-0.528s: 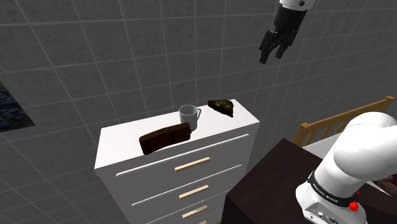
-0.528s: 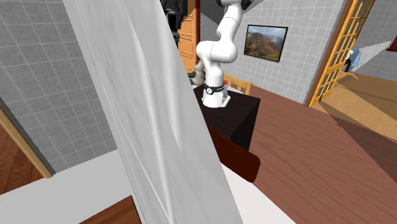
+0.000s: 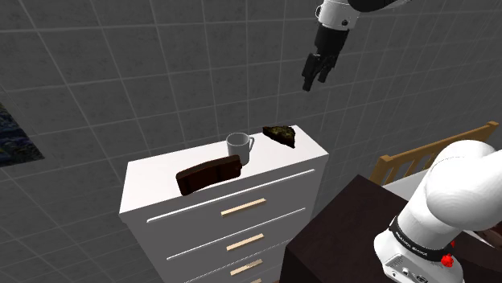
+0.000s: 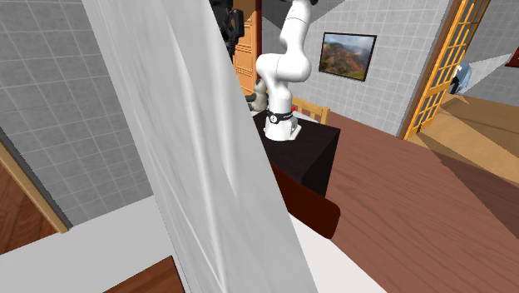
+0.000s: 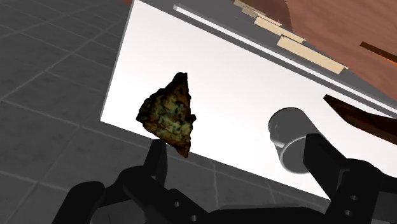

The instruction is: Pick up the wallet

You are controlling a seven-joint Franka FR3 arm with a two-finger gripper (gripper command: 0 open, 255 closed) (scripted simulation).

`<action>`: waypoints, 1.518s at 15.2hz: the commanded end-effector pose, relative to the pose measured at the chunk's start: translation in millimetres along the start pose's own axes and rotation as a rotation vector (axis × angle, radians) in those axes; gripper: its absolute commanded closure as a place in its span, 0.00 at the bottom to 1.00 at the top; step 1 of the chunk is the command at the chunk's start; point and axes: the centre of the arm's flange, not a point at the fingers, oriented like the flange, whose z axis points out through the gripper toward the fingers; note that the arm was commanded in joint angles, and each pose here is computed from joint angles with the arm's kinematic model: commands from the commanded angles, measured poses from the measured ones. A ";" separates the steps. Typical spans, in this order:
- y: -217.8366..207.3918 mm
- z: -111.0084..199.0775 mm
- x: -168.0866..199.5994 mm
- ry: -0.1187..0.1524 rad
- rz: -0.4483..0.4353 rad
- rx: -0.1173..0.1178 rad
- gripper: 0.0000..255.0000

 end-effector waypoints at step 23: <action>-204.6 175.7 147.8 -0.080 -0.832 0.135 0.00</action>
